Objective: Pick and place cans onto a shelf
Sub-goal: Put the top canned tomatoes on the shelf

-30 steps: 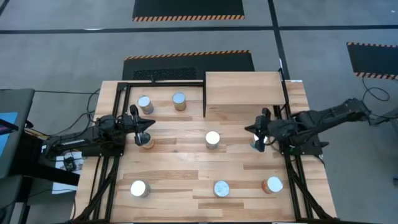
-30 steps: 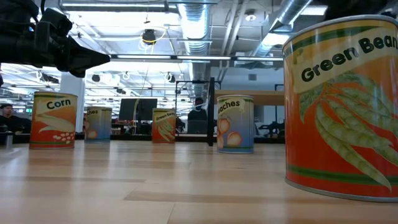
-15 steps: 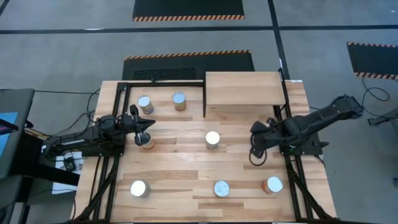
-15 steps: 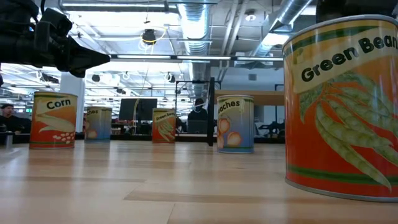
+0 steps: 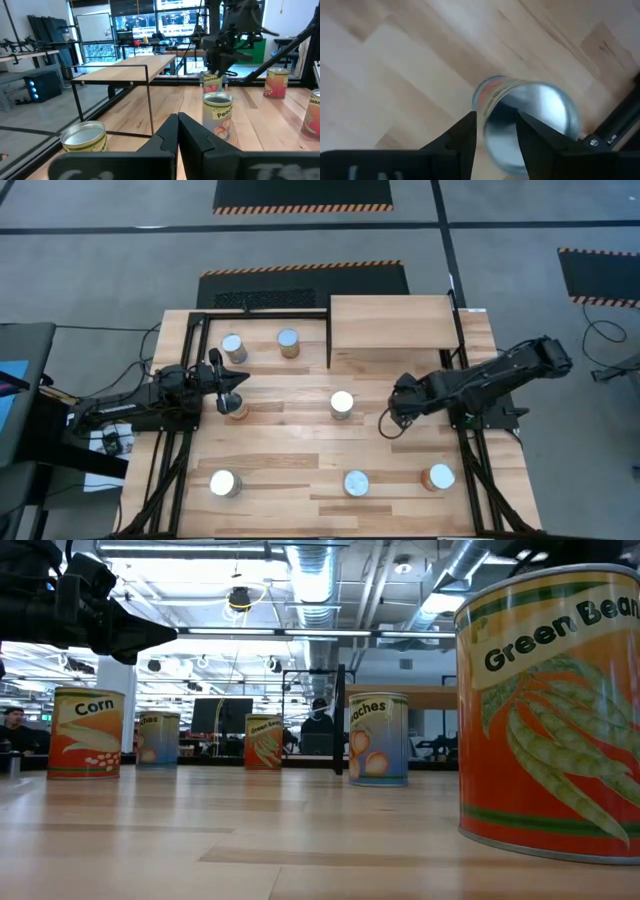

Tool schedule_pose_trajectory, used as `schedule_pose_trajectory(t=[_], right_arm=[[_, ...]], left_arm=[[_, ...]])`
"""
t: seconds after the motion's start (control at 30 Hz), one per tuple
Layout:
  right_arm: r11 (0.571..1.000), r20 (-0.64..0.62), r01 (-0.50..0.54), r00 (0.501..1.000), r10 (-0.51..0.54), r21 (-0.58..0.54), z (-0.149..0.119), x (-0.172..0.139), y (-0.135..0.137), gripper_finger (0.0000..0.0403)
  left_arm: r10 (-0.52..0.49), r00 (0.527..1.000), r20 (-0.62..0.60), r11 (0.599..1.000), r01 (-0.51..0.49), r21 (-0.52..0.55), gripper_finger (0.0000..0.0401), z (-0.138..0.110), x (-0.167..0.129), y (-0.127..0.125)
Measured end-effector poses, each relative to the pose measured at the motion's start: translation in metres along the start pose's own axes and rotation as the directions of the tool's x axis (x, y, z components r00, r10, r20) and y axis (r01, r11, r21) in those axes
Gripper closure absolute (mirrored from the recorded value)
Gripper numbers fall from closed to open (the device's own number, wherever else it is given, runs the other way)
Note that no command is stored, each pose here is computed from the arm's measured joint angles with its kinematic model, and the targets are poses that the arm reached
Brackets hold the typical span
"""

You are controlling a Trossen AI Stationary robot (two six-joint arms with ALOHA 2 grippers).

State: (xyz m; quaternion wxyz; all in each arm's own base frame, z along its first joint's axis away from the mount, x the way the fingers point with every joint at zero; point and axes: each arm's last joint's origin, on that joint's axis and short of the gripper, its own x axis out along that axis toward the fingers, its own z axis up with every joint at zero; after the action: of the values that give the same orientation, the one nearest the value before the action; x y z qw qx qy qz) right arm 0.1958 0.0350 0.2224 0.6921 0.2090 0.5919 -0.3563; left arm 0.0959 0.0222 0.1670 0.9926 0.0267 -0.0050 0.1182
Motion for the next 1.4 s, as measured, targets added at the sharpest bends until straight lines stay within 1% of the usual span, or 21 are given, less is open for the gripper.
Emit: schedule_pose_trajectory(t=[0.1,0.23,0.43,0.5,0.57,0.67,0.83,1.07,1.17,1.23,1.3,1.4], right_arm=[[1.0,-0.01,0.019,1.0,-0.019,0.022,0.006,0.004,-0.002,0.0255],[0.999,-0.022,0.022,1.0,-0.021,0.023,0.011,0.007,-0.003,0.0284],[1.0,-0.041,-0.006,0.999,0.007,0.004,0.016,0.008,-0.005,0.0332],[0.999,-0.048,-0.019,0.999,0.017,-0.028,0.019,0.007,-0.005,0.0348],[0.996,-0.051,-0.058,0.997,0.054,-0.075,0.025,0.002,-0.004,0.0367],[0.98,-0.054,-0.146,0.989,0.14,-0.131,0.039,-0.011,-0.003,0.0394],[0.937,-0.027,-0.281,0.959,0.281,-0.209,0.064,-0.039,-0.007,0.0395],[0.873,0.055,-0.32,0.93,0.364,-0.367,0.078,-0.088,-0.01,0.0396],[0.865,0.099,-0.302,0.924,0.368,-0.401,0.084,-0.115,-0.02,0.0398],[0.871,0.122,-0.267,0.931,0.343,-0.411,0.086,-0.133,-0.031,0.0399],[0.892,0.167,-0.198,0.944,0.286,-0.406,0.09,-0.149,-0.046,0.0398],[0.924,0.237,-0.065,0.958,0.164,-0.378,0.101,-0.166,-0.071,0.0397]], left_arm=[[0.0,1.0,0.0,1.0,0.0,0.0,0.0401,0.0,0.0,0.0],[0.0,1.0,0.0,1.0,0.0,0.0,0.0401,0.0,0.0,0.0],[0.0,1.0,0.001,1.0,0.0,0.0,0.0401,0.0,0.0,0.0],[0.0,1.0,0.0,1.0,0.0,0.0,0.0401,0.0,0.0,0.0],[0.0,1.0,0.0,1.0,0.0,0.0,0.0401,0.0,0.0,0.0],[0.0,1.0,0.0,1.0,0.0,0.0,0.0401,0.0,0.0,0.0],[0.0,1.0,0.0,1.0,0.0,0.0,0.0401,0.0,0.0,0.0],[0.0,1.0,0.0,1.0,0.0,0.0,0.0401,0.0,0.0,0.0],[0.0,1.0,0.0,1.0,0.0,0.0,0.0401,0.0,0.0,0.0],[0.0,1.0,0.0,1.0,0.0,0.0,0.0401,0.0,0.0,0.0],[0.0,1.0,0.0,1.0,0.0,0.0,0.0401,0.0,0.0,0.0],[0.0,1.0,0.001,1.0,0.0,0.0,0.0401,0.0,0.0,0.0]])
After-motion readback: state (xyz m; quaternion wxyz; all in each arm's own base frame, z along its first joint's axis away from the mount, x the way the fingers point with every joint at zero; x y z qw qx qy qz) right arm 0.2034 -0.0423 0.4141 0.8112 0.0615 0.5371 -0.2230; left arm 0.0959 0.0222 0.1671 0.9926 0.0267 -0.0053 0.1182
